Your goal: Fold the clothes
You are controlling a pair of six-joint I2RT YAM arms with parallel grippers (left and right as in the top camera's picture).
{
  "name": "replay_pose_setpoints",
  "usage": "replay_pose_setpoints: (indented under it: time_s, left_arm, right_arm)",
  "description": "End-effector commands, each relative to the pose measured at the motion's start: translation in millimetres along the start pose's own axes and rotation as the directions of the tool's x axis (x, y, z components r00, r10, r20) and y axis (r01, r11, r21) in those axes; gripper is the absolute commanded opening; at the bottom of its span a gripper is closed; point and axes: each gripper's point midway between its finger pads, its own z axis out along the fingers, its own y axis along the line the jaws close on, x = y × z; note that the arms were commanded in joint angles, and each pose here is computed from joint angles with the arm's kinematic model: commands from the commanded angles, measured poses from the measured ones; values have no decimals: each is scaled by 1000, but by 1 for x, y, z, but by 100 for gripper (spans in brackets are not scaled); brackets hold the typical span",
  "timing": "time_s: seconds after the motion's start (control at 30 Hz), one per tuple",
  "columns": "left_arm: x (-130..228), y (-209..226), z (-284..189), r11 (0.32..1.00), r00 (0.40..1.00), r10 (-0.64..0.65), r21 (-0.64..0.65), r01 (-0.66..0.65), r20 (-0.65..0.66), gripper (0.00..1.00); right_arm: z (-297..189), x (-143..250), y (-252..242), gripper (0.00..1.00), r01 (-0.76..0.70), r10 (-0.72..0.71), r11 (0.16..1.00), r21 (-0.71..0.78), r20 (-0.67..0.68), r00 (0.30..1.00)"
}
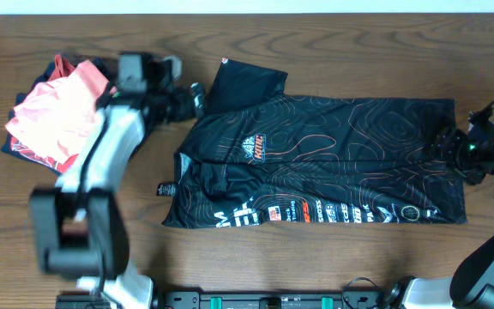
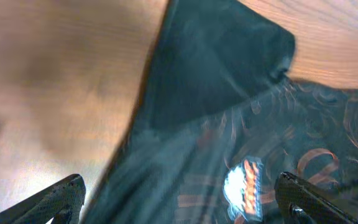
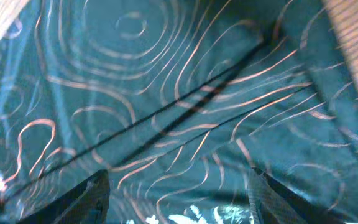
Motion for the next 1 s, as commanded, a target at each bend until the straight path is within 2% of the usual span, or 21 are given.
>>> replay_pose_setpoints:
  time_s: [0.0, 0.2, 0.4, 0.57, 0.63, 0.7, 0.73, 0.77, 0.97]
  left_arm:
    - [-28, -2, 29, 995, 996, 92, -23, -92, 6, 98]
    - [-53, -5, 83, 991, 991, 131, -5, -131, 11, 98]
    - [-47, -5, 125, 986, 986, 168, -12, -168, 18, 98]
    - [-19, -19, 146, 982, 980, 190, 3, -190, -59, 78]
    - [-11, -27, 149, 977, 974, 213, 11, -213, -78, 67]
    - [-8, -31, 150, 976, 972, 219, 16, -219, -83, 41]
    - [-9, -31, 150, 976, 972, 218, 16, -218, -83, 19]
    - [-9, -31, 150, 977, 974, 213, 15, -212, -83, 6]
    - [-20, -29, 128, 987, 985, 160, 15, -160, -70, 6]
  right_arm:
    - [-3, 3, 13, 69, 42, -42, 997, -61, -10, 999]
    - [-3, 3, 13, 68, 40, -41, 997, -61, -10, 999]
    - [-3, 1, 14, 67, 44, -45, 997, -62, -3, 999]
    - [-3, -5, 15, 62, 54, -53, 997, -63, 21, 998]
    - [-3, -11, 15, 60, 63, -60, 996, -66, 45, 997]
    - [-3, -17, 16, 57, 74, -69, 995, -63, 72, 995]
    - [-3, -20, 14, 57, 77, -72, 996, -53, 81, 994]
    - [-3, -22, 13, 57, 79, -75, 996, -45, 88, 993]
    - [0, -39, 15, 57, 141, -149, 988, 57, 157, 976]
